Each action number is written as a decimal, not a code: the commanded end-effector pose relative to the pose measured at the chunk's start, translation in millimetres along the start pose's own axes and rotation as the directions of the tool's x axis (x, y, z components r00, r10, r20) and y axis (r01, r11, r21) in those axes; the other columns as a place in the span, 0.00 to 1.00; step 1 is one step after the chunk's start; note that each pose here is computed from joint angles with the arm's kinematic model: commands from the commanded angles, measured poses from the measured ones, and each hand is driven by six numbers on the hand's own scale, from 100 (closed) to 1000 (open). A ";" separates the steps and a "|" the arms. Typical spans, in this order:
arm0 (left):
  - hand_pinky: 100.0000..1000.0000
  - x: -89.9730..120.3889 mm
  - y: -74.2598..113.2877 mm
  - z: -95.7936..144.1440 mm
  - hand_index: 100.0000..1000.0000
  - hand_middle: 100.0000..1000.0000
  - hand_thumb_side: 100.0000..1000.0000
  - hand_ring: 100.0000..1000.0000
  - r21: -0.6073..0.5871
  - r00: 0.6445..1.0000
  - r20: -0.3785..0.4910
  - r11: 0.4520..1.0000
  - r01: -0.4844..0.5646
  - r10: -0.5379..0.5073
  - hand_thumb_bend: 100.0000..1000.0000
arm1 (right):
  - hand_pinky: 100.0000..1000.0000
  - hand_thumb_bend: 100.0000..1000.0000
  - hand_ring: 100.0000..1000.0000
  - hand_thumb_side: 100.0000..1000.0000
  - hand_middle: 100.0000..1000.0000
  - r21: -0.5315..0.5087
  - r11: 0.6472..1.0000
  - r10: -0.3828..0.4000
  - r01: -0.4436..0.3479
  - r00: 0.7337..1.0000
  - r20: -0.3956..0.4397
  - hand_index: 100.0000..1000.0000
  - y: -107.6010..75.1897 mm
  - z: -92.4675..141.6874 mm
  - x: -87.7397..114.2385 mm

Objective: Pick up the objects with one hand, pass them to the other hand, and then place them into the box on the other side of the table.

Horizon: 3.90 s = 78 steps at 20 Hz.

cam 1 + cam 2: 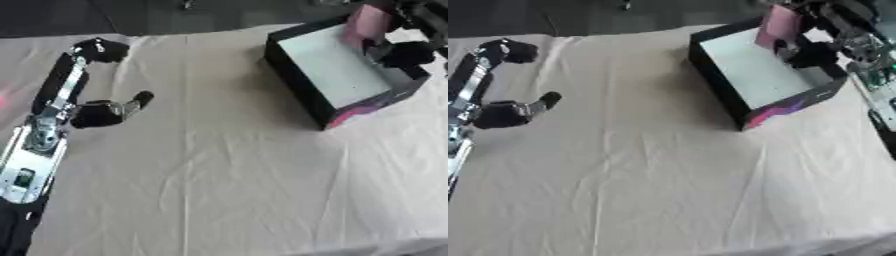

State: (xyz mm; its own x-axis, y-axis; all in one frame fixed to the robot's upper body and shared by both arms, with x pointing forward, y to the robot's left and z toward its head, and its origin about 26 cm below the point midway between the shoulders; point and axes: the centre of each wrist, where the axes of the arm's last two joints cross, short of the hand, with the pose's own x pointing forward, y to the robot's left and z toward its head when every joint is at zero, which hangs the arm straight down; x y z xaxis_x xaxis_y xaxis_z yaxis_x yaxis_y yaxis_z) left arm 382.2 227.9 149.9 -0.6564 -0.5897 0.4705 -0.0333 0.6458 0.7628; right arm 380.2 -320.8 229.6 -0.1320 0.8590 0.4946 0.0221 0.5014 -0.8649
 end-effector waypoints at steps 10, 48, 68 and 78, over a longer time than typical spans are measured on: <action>0.73 3.2 11.4 -1.9 0.77 0.63 0.26 0.66 0.018 1.000 0.020 1.000 0.023 -0.023 0.48 | 0.97 0.02 0.91 0.39 0.88 -0.024 0.986 0.161 -0.163 0.984 -0.080 0.96 -14.4 -3.3 -14.2; 0.75 -40.5 111.2 33.5 0.79 0.64 0.27 0.69 0.112 0.942 -0.304 0.977 0.182 -0.141 0.44 | 1.00 0.00 0.91 0.70 0.89 -0.187 0.926 -0.311 0.327 0.944 0.111 0.99 -14.4 9.4 9.4; 0.76 -99.7 179.4 87.6 0.80 0.68 0.41 0.72 -0.131 0.774 -0.579 0.966 0.225 -0.259 0.55 | 1.00 0.00 0.91 0.71 0.88 -0.197 0.931 -0.294 0.307 0.951 0.093 0.98 -14.0 9.6 7.0; 0.79 -90.1 225.1 109.8 0.82 0.74 0.49 0.78 -0.548 0.796 -0.413 0.819 0.170 -0.442 0.83 | 1.00 0.00 0.90 0.70 0.88 -0.184 0.941 -0.274 0.286 0.958 0.086 0.98 -10.9 9.4 7.0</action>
State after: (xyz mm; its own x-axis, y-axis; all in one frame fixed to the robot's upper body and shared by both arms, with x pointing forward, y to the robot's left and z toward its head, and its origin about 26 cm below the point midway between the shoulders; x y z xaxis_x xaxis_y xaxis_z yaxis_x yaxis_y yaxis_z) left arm 356.9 470.4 206.9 -0.1904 -0.9375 0.2913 0.2655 0.2365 0.9347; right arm 372.0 -315.0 227.9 -0.2025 0.6477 0.7345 0.1357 0.7614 -0.6339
